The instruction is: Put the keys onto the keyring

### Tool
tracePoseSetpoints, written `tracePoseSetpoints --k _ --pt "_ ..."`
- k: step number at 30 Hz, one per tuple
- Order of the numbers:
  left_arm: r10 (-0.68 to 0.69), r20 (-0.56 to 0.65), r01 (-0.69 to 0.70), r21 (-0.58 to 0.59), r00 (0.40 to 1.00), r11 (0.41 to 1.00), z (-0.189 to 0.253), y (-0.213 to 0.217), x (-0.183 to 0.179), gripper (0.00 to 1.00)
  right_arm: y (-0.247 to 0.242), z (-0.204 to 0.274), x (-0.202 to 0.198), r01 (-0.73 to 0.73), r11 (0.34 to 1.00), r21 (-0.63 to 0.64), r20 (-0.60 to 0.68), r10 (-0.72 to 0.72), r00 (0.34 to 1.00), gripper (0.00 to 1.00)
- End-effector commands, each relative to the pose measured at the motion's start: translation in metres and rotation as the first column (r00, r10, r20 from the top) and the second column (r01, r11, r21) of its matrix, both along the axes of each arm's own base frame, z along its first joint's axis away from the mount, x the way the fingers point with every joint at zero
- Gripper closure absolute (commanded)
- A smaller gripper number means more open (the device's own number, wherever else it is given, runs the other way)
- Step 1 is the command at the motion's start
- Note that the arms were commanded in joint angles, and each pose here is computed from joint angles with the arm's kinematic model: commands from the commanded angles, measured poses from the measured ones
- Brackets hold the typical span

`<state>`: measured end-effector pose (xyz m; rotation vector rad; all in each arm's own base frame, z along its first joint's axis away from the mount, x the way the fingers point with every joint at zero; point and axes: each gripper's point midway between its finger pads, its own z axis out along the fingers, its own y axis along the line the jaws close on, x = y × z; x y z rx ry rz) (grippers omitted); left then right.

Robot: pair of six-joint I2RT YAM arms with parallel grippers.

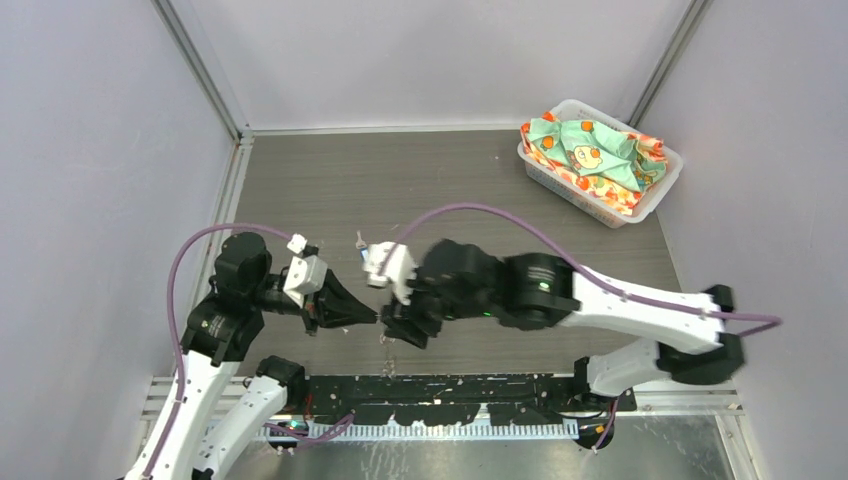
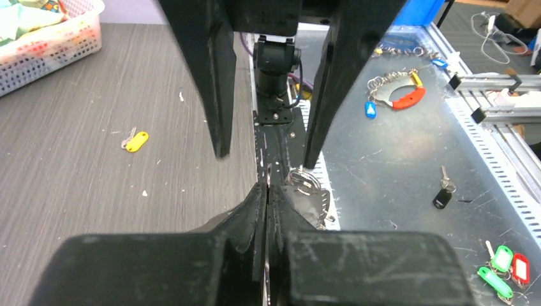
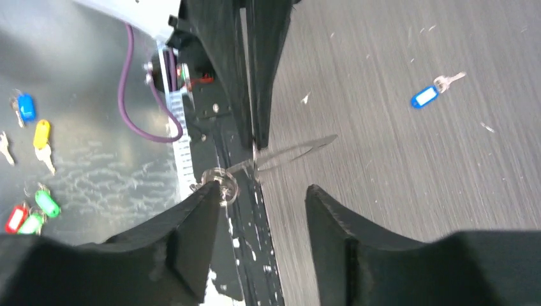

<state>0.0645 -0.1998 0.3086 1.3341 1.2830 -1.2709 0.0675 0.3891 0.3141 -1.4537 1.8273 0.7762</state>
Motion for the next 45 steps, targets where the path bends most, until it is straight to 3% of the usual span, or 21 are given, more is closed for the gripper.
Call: tracePoseSetpoints --k 1,4,14,21,26,32,34,36,40,41,43,45 --pt "-0.03 0.018 0.032 -0.122 0.999 0.992 0.042 -0.007 -0.002 1.0 -0.016 0.098 0.01 0.001 0.843 0.539 0.142 -0.092 0.986 0.38" --pt "-0.035 0.025 0.038 -0.132 0.999 0.991 0.052 -0.008 -0.003 1.0 -0.034 0.101 0.004 -0.045 0.783 0.62 0.178 -0.085 0.98 0.38" --pt "-0.102 0.047 0.108 -0.143 0.994 0.984 0.07 -0.013 -0.013 1.0 -0.024 0.098 -0.011 -0.142 0.755 0.64 0.213 0.003 0.977 0.51" --pt "-0.085 0.044 0.091 -0.149 0.995 0.985 0.074 -0.014 -0.011 1.0 -0.019 0.091 -0.018 -0.165 0.769 0.617 0.195 0.054 0.979 0.64" --pt "-0.073 0.04 0.078 -0.151 0.997 0.986 0.075 -0.014 -0.009 1.0 -0.02 0.089 -0.014 -0.138 0.777 0.614 0.184 0.029 0.983 0.86" --pt "-0.051 0.042 0.057 -0.159 0.998 0.986 0.079 -0.015 -0.006 1.0 -0.015 0.079 -0.015 -0.132 0.807 0.576 0.161 0.047 0.986 0.76" --pt "-0.048 0.041 0.054 -0.16 0.998 0.986 0.08 -0.015 -0.006 1.0 -0.014 0.078 -0.014 -0.127 0.811 0.571 0.159 0.042 0.986 0.8" --pt "-0.048 0.04 0.053 -0.161 0.998 0.986 0.08 -0.015 -0.007 1.0 -0.015 0.08 -0.01 -0.11 0.811 0.575 0.162 0.019 0.987 0.97" --pt "-0.083 0.031 0.087 -0.146 0.996 0.985 0.074 -0.013 -0.012 1.0 -0.021 0.091 -0.002 -0.069 0.804 0.591 0.166 -0.037 0.985 0.99" --pt "-0.083 0.02 0.085 -0.139 0.996 0.987 0.07 -0.013 -0.012 0.98 -0.023 0.093 -0.001 -0.065 0.81 0.584 0.161 -0.038 0.986 0.99" --pt "-0.074 -0.024 0.071 -0.108 0.997 0.992 0.056 -0.013 -0.011 0.71 -0.025 0.091 -0.002 -0.059 0.84 0.539 0.154 -0.03 0.988 0.99" --pt "-0.05 -0.033 0.048 -0.059 0.998 0.997 0.041 -0.012 -0.007 0.53 -0.024 0.08 -0.001 -0.051 0.888 0.458 0.14 -0.016 0.99 0.99"
